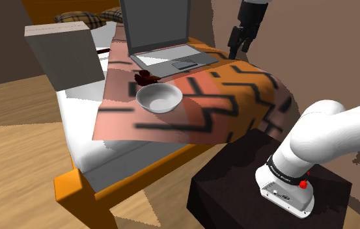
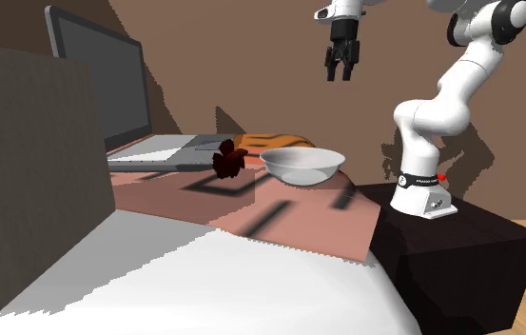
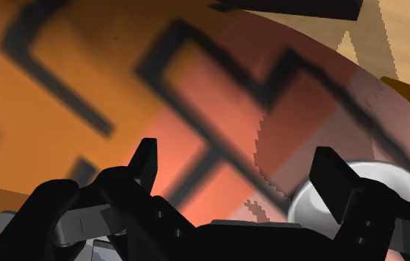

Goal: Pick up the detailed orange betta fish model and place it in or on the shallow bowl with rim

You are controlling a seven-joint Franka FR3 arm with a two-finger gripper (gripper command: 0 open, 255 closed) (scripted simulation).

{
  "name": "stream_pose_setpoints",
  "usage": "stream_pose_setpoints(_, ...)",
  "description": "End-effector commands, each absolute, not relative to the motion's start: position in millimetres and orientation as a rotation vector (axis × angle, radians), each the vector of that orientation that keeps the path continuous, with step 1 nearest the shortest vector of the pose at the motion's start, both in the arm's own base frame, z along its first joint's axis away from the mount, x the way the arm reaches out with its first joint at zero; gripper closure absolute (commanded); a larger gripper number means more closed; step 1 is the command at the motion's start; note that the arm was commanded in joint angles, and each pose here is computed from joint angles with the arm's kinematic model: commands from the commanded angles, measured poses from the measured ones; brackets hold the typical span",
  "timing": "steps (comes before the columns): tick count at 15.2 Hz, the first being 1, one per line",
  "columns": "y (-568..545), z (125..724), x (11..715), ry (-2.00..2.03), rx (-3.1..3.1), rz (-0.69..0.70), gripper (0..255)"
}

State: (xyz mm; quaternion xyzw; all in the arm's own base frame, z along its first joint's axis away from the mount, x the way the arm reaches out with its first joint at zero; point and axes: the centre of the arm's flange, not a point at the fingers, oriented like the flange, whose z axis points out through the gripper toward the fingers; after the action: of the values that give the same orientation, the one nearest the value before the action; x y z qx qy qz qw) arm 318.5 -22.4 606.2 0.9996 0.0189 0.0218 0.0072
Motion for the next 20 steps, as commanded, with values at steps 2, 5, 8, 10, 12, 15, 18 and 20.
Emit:
stream_pose_setpoints(2,-21,602,331,0.097,3.124,0.069,0)
stream_pose_setpoints(5,-16,588,367,0.212,3.115,0.07,0)
stream_pose_setpoints(8,-8,574,403,0.325,3.102,0.072,0)
stream_pose_setpoints(10,-1,565,427,0.401,3.091,0.073,0)
stream_pose_setpoints(12,6,556,450,0.476,3.078,0.073,0)
stream_pose_setpoints(15,20,543,485,0.588,3.055,0.075,0)
stream_pose_setpoints(18,36,529,518,0.699,3.028,0.076,0)
stream_pose_setpoints(20,48,520,539,0.773,3.008,0.076,0)
